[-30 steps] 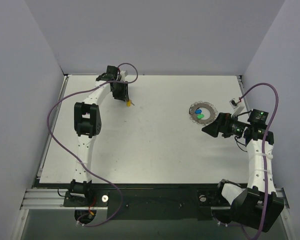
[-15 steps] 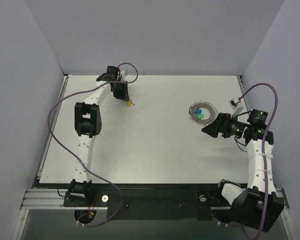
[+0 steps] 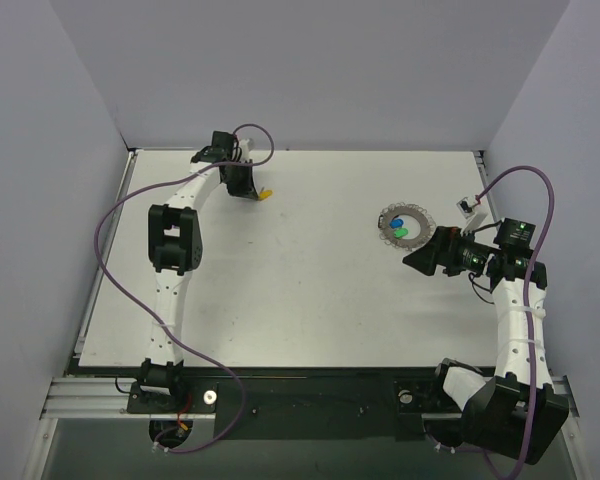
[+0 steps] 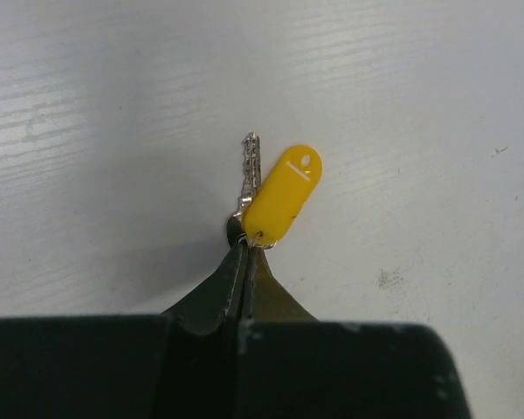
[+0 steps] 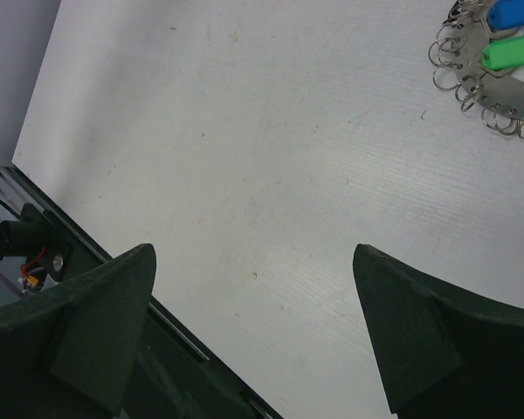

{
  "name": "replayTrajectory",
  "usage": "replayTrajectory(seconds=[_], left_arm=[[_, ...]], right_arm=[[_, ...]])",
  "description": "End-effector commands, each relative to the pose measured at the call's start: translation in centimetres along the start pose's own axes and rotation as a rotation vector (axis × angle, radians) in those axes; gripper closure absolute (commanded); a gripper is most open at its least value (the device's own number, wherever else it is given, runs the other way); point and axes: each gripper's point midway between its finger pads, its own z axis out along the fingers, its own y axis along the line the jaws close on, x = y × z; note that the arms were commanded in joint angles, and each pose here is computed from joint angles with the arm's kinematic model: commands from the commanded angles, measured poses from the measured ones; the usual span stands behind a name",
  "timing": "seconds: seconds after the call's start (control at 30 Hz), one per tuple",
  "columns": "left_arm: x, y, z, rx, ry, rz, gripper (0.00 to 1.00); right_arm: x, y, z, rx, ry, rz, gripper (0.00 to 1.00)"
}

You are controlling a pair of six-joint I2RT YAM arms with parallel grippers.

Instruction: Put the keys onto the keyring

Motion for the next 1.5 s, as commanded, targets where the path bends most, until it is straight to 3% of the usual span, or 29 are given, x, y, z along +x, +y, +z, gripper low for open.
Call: replayTrajectory(seconds=[0.0,0.17,0.27,0.3,0.33,0.37,0.47,0.67,0.77,0.93,1.13,1.27,1.47], left_arm=[[-4.6,-2.7,-3.8,0.089,-0.15,0.054,1.0],[-6.0,-6.3,-8.3,0.17,-0.25,0.194,1.0],[-3.5,-8.4,-9.7,0.185,-0.254,0.326,1.0],[-4.7,-9.9,-12.5,0.19,-0.33,0.401,1.0],[-2.3,-10.4,-11.8,0.192,-0.294,0.447,1.0],[-2.5,-12.7,-14.0,0.21,-0.357,0.523,1.0],[1.9,-15.3,-15.4,0.243,-0.354,0.617,1.0],[11.0,-23.1,-19.3,0.4,-0.394,0.81,1.0],[16.0,-27.1,-21.1,0.516,-0.42,0.818,1.0],[20.2,-32.0,-24.4,0.684,-0.553,0.736,1.0],[25.3,-35.5,-24.8,0.795,-0.542,0.646,1.0],[26.7,-36.7,-24.5,0.839,-0.552,0.604,1.0],[27.5,-37.9,-24.3,0.903,-0.584,0.574,1.0]], right_arm=[[-0.9,0.7,-0.3,-0.015,-0.011,-0.047,0.1],[-0.9,0.7,-0.3,-0.011,-0.012,-0.057,0.1],[-0.8,0.9,-0.4,-0.009,-0.015,-0.07,0.1],[-0.8,0.9,-0.4,-0.01,-0.015,-0.073,0.1],[-0.8,1.0,-0.4,-0.013,-0.016,-0.082,0.1],[-0.6,1.2,-0.4,-0.02,-0.014,-0.096,0.1],[-0.1,2.3,-0.5,-0.066,-0.006,-0.144,0.1],[2.9,4.6,-0.4,-0.167,0.126,-0.395,0.1],[4.2,6.3,-0.6,-0.261,0.153,-0.502,0.1],[6.5,9.1,-0.6,-0.421,0.176,-0.587,0.11],[8.5,10.6,-0.7,-0.544,0.201,-0.644,0.12],[10.0,10.7,-0.7,-0.585,0.214,-0.607,0.18],[11.4,10.3,-1.5,-0.638,0.264,-0.78,0.18]])
